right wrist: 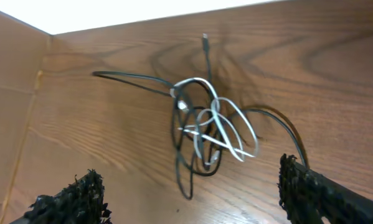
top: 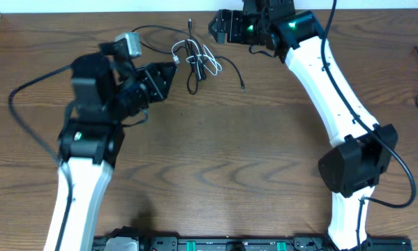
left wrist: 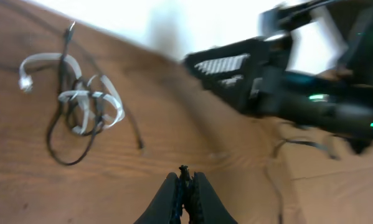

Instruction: Untangle cables

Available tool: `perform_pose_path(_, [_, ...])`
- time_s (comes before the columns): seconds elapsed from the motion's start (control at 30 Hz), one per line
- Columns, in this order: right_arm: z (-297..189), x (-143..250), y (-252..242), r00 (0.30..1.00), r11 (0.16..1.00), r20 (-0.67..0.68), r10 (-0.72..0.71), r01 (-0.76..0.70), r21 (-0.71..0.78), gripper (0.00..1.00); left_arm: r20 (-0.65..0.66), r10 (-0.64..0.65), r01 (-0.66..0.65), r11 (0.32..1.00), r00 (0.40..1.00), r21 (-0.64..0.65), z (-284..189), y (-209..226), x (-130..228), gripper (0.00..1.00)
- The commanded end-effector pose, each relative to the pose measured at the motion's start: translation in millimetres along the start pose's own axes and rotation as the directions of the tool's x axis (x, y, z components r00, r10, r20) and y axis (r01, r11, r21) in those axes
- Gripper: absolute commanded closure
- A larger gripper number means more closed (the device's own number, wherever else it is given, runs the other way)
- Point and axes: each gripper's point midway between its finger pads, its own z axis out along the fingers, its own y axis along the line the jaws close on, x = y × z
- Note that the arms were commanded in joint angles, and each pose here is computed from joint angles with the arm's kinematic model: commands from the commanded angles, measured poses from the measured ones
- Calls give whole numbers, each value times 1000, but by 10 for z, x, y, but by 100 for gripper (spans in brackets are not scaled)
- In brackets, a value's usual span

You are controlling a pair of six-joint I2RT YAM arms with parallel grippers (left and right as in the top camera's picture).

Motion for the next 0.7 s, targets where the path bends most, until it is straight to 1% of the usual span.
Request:
perform_pose_path(0.0, [61, -43, -289, 999, 998, 2, 44, -44, 53, 12, -51, 37, -40, 997, 998, -62, 312, 212, 68, 92])
perform_pose_path(0.07, [4, -108, -462, 998, 995, 12, 68, -69, 76, 11, -78, 31, -41, 991, 996, -130, 524, 410, 154, 92])
perform_pose_path(0.17, [-95, -127, -726, 993, 988, -4, 119, -118, 103, 10, -102, 51, -69, 979, 994, -191, 794, 605, 253, 91])
perform_pose_path(0.3, [-225, -34, -1049, 985, 978, -62, 159, -149, 146, 11, -103, 65, -90, 963, 993, -254, 1125, 845, 333, 83])
perform_pose_path(0.33, [-249, 2, -1104, 984, 976, -77, 163, -149, 159, 11, -103, 67, -92, 960, 992, -263, 1199, 898, 351, 79])
perform_pose_path(0.53, [-322, 227, -1235, 977, 976, -176, 124, -88, 199, 10, -101, 62, -89, 952, 993, -292, 1514, 1188, 436, 69])
perform_pose_path(0.67, [-299, 287, -1197, 976, 976, -196, 96, -54, 209, 9, -81, 67, -91, 936, 994, -341, 1576, 1340, 425, 65])
